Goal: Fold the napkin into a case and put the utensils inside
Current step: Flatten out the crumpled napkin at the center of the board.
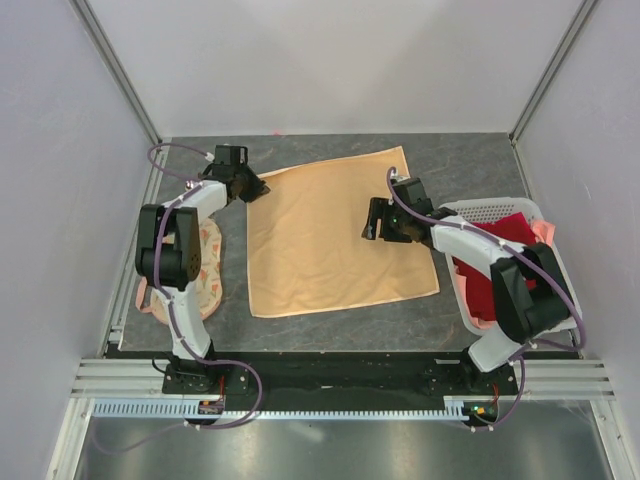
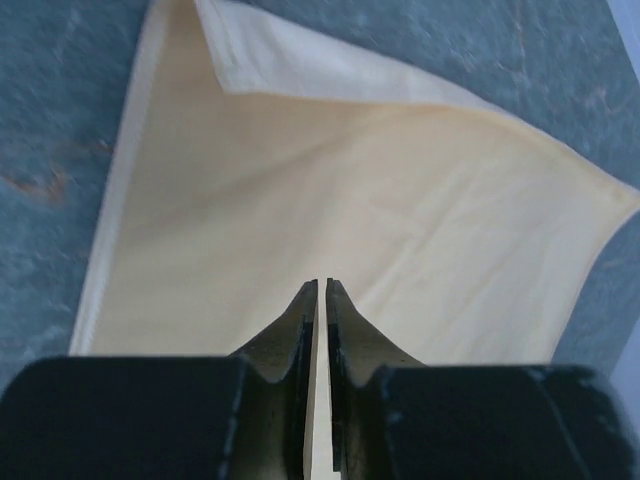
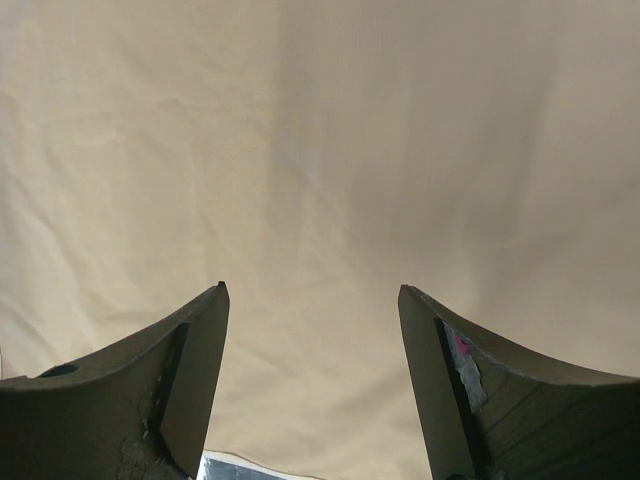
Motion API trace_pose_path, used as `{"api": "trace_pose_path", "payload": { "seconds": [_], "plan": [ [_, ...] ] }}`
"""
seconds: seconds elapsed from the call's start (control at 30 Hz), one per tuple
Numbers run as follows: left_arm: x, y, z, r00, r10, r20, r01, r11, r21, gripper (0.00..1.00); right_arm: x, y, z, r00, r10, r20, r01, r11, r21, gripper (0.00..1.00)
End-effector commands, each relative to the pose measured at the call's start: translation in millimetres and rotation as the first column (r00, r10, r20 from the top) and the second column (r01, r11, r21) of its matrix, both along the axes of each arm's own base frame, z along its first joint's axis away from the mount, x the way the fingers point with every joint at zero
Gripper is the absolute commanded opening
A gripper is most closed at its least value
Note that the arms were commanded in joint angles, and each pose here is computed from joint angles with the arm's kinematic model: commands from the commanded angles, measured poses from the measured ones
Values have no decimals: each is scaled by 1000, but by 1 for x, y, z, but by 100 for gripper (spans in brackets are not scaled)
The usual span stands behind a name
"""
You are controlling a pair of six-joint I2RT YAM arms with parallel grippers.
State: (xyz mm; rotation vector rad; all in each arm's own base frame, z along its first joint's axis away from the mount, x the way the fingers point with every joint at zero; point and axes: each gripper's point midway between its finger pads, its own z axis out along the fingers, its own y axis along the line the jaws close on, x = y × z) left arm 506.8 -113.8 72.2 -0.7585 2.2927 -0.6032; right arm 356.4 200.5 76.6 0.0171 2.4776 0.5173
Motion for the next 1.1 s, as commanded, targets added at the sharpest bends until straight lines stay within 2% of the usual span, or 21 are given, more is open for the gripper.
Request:
{"api": "trace_pose_path", "payload": {
  "seconds": [0.0, 0.17, 0.3, 0.33, 0.4, 0.43, 0.47, 0.5, 0.53, 0.6, 0.67, 0.7, 0.73, 0.77, 0.8, 0.87, 0.9, 0.93, 0.97, 1.0, 1.07],
  "plan": [
    [31, 14, -3, 999, 41, 23, -41, 999, -29, 12, 2, -15, 39, 986, -1, 165, 3, 1000, -12, 77],
    [58, 27, -18, 996, 88, 16, -88, 995, -52, 12, -6, -23, 59, 973, 5, 233, -1, 1000, -17, 77],
    [85, 41, -24, 990, 133, 35, -129, 986, -105, 12, -14, -31, 55, 974, -6, 224, 14, 999, -36, 77],
    [99, 42, -13, 988, 136, 72, -127, 985, -118, 12, -16, -32, 54, 976, -8, 218, 17, 999, -40, 77],
    [110, 46, -32, 988, 148, 49, -141, 981, -131, 13, -23, -34, 50, 981, -14, 193, 23, 999, -42, 77],
    [126, 42, -14, 987, 130, 96, -114, 981, -158, 13, -25, -34, 50, 982, -18, 185, 25, 999, -38, 78],
    [133, 61, -21, 983, 159, 94, -142, 976, -164, 13, -27, -36, 49, 984, -24, 179, 31, 999, -37, 78],
    [139, 62, -16, 982, 155, 111, -137, 978, -160, 15, -31, -37, 45, 987, -25, 160, 32, 999, -44, 78],
    [150, 62, 6, 977, 145, 157, -119, 979, -163, 16, -32, -39, 42, 989, -27, 146, 34, 998, -50, 81],
    [151, 60, 26, 979, 119, 167, -91, 982, -163, 16, -36, -44, 37, 992, -28, 121, 38, 995, -87, 84],
    [136, 50, 36, 985, 83, 153, -56, 984, -168, 16, -35, -51, 30, 993, -29, 114, 45, 990, -135, 91],
    [125, 40, 76, 977, 66, 205, -31, 986, -165, 16, -35, -55, 26, 993, -39, 108, 56, 986, -158, 94],
    [105, 44, 57, 986, 73, 153, -51, 988, -147, 17, -33, -60, 19, 994, -44, 101, 62, 980, -190, 98],
    [89, 15, 66, 987, 24, 160, -3, 992, -127, 17, -30, -63, 17, 993, -50, 103, 71, 974, -214, 98],
    [73, 8, 96, 979, 5, 204, 18, 994, -108, 18, -29, -66, 14, 994, -52, 99, 74, 970, -230, 98],
    [31, -16, 75, 987, -50, 152, 62, 995, -73, 18, -26, -67, 7, 995, -54, 84, 74, 964, -254, 98],
    [4, -21, 49, 994, -64, 86, 70, 996, -63, 18, -24, -68, 5, 995, -60, 84, 80, 961, -266, 98],
    [-13, -35, 68, 988, -96, 119, 104, 992, -66, 18, -23, -69, 2, 995, -63, 74, 81, 958, -274, 98],
    [-27, -38, 63, 992, -90, 93, 97, 992, -77, 17, -23, -69, 2, 995, -64, 70, 81, 957, -278, 98],
    [-55, -42, 37, 996, -92, 17, 93, 991, -96, 17, -23, -71, 1, 995, -70, 69, 87, 955, -285, 98],
    [-80, -69, 41, 988, -149, 41, 154, 979, -137, 16, -27, -72, -2, 995, -77, 58, 90, 953, -288, 98]
  ]
}}
